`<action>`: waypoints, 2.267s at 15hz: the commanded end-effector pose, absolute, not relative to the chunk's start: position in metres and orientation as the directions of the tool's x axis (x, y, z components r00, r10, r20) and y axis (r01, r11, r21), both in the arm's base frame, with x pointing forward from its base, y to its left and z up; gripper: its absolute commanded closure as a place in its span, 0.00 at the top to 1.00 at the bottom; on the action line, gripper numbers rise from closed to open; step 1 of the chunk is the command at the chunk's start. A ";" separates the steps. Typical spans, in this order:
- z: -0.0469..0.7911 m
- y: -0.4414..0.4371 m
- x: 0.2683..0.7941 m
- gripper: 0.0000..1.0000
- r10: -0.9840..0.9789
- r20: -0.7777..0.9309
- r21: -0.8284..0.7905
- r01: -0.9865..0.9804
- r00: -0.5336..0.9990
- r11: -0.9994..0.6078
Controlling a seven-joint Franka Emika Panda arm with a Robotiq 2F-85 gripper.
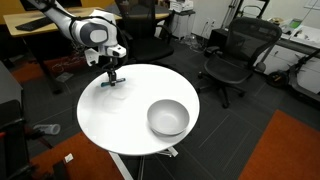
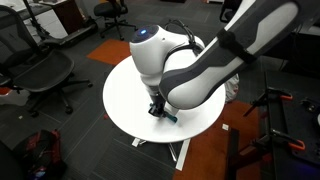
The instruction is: Put the pen in the grey bowl
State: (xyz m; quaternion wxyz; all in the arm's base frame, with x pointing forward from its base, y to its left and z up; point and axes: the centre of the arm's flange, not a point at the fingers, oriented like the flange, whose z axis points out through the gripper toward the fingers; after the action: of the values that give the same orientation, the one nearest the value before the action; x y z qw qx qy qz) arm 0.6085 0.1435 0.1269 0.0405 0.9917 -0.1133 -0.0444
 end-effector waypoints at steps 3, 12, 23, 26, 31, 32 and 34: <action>0.133 0.147 0.617 0.02 -0.254 -0.083 0.131 -0.242 0.964 -0.961; 0.219 0.059 0.618 0.05 -0.358 -0.011 0.168 -0.351 0.934 -0.921; 0.285 -0.117 0.633 0.05 -0.614 0.109 0.174 -0.623 0.782 -0.763; 0.288 -0.155 0.636 0.05 -0.657 0.127 0.165 -0.669 0.743 -0.725; 0.280 -0.189 0.643 0.05 -0.692 0.129 0.149 -0.704 0.711 -0.695; 0.276 -0.193 0.645 0.05 -0.697 0.126 0.147 -0.708 0.706 -0.691; 0.267 -0.198 0.648 0.05 -0.703 0.117 0.141 -0.712 0.702 -0.688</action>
State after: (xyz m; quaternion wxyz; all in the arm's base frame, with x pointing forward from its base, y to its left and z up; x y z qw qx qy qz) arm 0.6327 -0.1917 0.2755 0.0975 0.9235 -0.3697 0.0307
